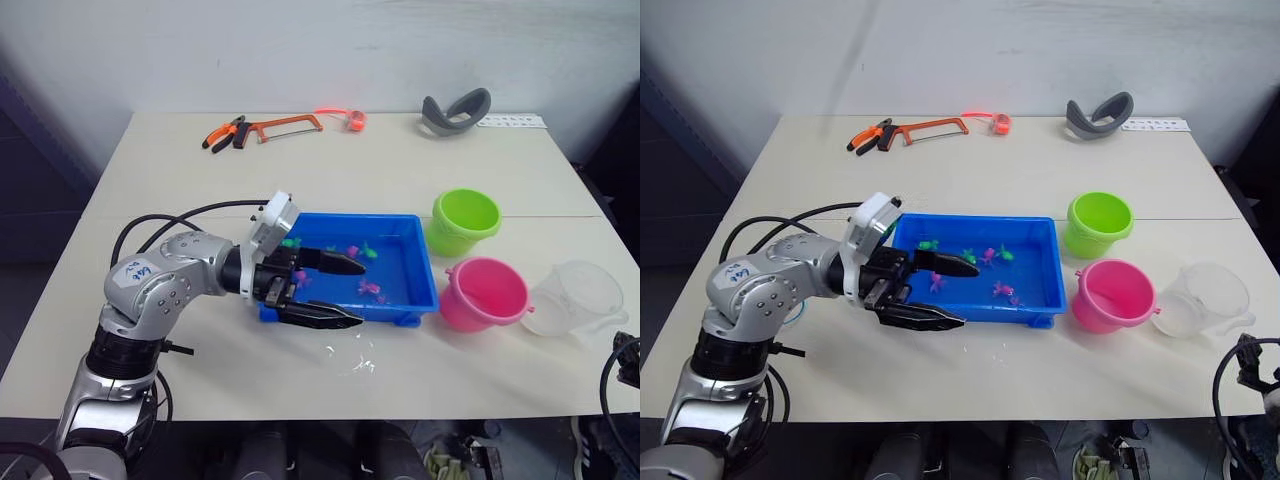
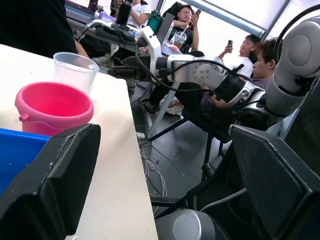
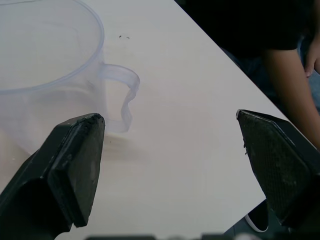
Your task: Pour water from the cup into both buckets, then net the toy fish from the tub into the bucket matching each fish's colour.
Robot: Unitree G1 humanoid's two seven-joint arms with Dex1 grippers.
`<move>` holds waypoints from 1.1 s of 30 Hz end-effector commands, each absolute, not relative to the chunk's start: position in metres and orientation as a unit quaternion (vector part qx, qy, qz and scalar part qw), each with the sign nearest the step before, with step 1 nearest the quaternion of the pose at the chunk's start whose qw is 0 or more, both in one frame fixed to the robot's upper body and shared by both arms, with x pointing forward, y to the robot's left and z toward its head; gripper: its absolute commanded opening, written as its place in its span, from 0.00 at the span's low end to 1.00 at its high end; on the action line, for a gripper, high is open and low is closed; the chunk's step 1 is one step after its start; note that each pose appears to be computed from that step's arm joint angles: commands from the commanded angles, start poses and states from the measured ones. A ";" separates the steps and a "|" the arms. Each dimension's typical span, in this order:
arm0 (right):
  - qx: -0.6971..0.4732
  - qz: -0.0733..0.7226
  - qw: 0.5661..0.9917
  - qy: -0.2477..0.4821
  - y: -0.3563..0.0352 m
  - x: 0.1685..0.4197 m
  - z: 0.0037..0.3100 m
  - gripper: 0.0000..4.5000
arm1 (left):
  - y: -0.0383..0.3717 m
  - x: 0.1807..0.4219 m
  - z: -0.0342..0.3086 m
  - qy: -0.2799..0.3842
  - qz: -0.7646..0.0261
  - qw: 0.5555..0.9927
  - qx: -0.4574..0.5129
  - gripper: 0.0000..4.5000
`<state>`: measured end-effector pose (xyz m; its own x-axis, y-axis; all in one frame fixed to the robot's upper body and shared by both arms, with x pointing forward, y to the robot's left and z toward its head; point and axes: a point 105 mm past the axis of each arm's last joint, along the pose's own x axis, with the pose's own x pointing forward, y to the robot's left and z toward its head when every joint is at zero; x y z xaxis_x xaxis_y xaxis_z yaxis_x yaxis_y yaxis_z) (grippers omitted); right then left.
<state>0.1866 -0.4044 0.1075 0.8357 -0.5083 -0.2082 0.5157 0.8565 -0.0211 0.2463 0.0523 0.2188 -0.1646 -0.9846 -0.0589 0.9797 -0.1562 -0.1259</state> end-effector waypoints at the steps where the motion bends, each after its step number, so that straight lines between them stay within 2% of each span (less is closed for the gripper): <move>1: 0.007 -0.280 0.956 0.090 -0.409 0.191 0.110 1.00 | 0.053 0.242 0.226 0.060 -0.761 0.645 -0.003 0.99; 28: 0.018 -0.302 0.952 0.038 -0.417 0.233 0.098 1.00 | 0.054 0.235 0.235 0.068 -0.756 0.651 0.008 0.99; 31: 0.021 -0.299 0.953 0.031 -0.416 0.236 0.098 0.82 | 0.054 0.235 0.236 0.067 -0.755 0.652 0.009 1.00; 32: 0.021 -0.298 0.954 0.028 -0.416 0.237 0.098 0.71 | 0.054 0.236 0.236 0.066 -0.755 0.653 0.010 1.00; 33: 0.020 -0.298 0.954 0.026 -0.416 0.239 0.098 0.71 | 0.055 0.236 0.236 0.066 -0.754 0.653 0.010 1.00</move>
